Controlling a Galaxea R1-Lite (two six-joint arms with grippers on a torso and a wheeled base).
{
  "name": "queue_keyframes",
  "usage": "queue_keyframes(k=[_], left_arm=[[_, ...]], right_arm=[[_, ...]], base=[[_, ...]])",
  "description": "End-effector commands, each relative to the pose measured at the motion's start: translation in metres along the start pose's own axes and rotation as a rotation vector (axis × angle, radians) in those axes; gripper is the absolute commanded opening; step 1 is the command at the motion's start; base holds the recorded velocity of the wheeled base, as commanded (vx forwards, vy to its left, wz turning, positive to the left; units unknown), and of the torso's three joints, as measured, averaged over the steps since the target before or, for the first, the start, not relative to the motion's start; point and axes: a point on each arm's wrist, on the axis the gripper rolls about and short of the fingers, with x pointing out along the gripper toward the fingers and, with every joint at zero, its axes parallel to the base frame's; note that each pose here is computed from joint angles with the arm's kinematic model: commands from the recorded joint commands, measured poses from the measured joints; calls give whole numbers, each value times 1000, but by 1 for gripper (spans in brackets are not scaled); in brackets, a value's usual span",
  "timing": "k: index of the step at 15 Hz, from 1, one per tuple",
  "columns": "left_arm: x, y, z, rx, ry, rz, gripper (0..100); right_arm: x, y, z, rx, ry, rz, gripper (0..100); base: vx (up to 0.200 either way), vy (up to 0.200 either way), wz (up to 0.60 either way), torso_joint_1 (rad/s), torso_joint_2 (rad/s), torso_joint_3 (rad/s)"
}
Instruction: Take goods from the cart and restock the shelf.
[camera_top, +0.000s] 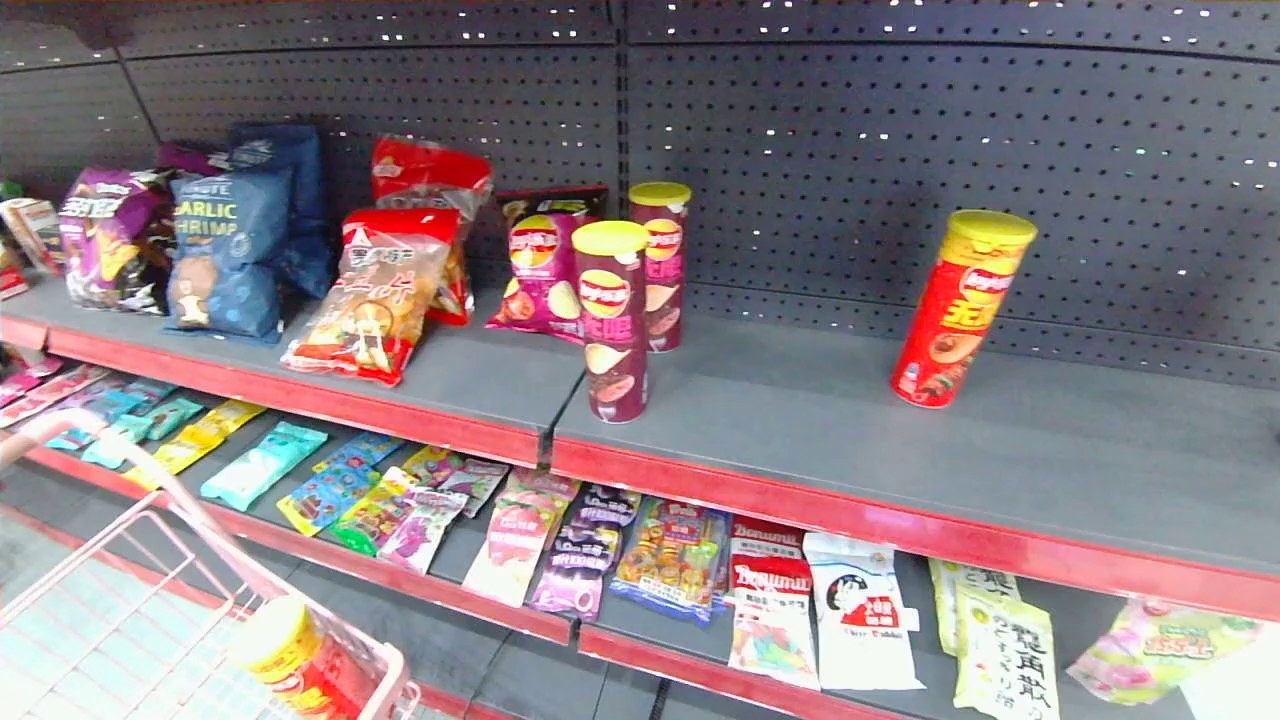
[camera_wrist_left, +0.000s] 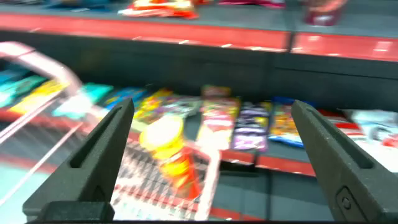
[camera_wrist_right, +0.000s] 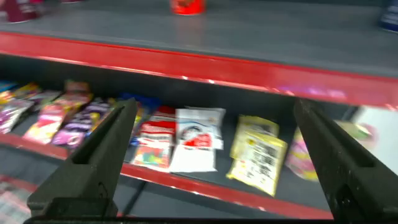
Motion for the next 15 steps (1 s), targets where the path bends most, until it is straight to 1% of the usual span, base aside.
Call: queue_keyframes(k=[1, 7, 12, 15], left_arm=[[0, 0, 0, 0, 0, 0, 100], [0, 0, 0, 0, 0, 0, 100], [0, 0, 0, 0, 0, 0, 100], [0, 0, 0, 0, 0, 0, 100]], right_arm=[[0, 0, 0, 0, 0, 1, 100], [0, 0, 0, 0, 0, 0, 100], [0, 0, 0, 3, 0, 0, 100], [0, 0, 0, 3, 0, 0, 100]], base=[[0, 0, 600, -2, 2, 2], [0, 0, 600, 2, 6, 2], [0, 0, 0, -13, 20, 14], [0, 0, 0, -137, 336, 185]])
